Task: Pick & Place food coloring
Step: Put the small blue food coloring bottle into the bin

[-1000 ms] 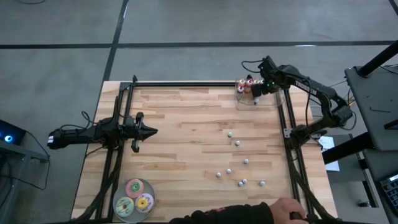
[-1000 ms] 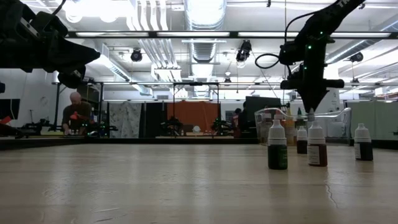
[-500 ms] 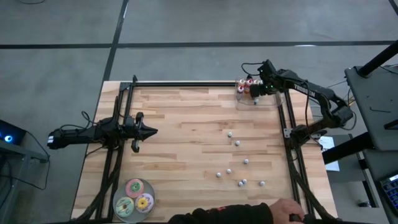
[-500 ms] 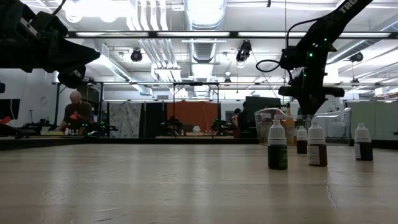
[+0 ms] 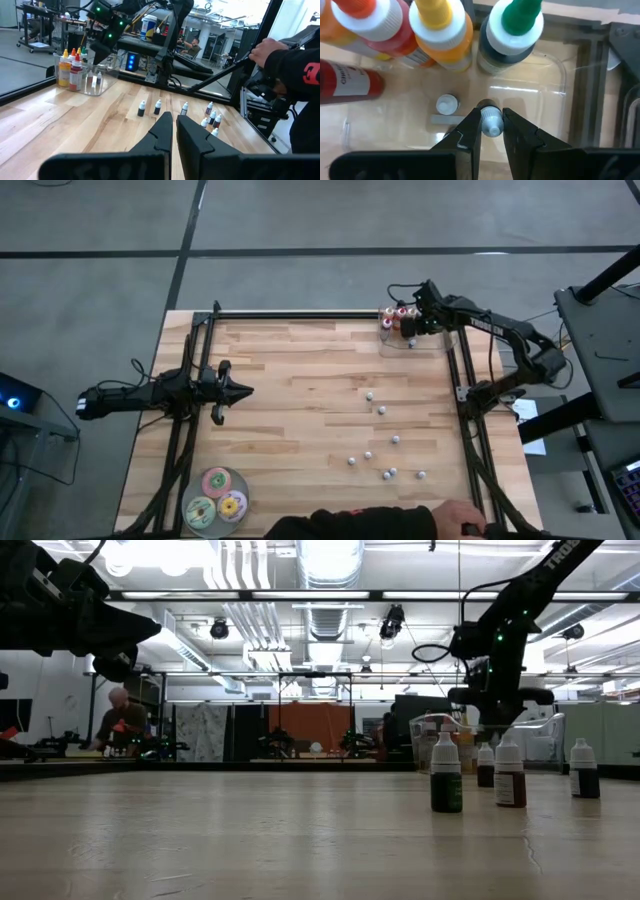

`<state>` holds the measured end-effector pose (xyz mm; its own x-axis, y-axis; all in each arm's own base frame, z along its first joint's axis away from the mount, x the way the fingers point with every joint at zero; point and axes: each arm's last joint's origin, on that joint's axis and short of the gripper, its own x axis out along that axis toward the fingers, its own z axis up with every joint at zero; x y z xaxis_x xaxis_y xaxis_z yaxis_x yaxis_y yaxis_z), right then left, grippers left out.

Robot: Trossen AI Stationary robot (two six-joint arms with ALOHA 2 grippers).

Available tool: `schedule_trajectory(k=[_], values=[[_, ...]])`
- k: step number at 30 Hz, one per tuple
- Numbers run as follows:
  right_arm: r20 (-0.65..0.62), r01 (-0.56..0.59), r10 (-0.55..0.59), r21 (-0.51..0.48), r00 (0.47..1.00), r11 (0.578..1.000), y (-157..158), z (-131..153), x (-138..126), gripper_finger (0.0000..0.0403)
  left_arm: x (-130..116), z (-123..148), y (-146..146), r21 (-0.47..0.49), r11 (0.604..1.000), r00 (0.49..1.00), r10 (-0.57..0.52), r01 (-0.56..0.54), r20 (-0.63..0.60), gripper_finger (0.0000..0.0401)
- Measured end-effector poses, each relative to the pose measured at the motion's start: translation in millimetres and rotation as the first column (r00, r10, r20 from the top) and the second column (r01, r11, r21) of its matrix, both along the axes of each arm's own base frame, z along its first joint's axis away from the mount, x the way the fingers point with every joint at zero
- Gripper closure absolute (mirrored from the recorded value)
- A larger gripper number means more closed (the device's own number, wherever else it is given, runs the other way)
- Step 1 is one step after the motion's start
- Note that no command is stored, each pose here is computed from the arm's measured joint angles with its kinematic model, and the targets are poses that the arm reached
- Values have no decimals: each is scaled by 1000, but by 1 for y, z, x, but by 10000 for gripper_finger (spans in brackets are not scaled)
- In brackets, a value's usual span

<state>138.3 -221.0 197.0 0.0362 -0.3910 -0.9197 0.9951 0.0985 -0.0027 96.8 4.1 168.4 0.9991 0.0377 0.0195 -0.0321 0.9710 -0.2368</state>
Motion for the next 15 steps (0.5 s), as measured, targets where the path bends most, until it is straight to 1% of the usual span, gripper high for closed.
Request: schedule_trajectory(k=[10, 15], values=[[4, 14, -14, 8, 1000, 1000, -4, -16, 3, 344, 0, 0, 0, 0, 1000, 1000, 0, 0, 0, 401], [1, 16, -16, 12, 1000, 1000, -5, -18, 3, 344, 0, 0, 0, 0, 1000, 1000, 0, 0, 0, 401]])
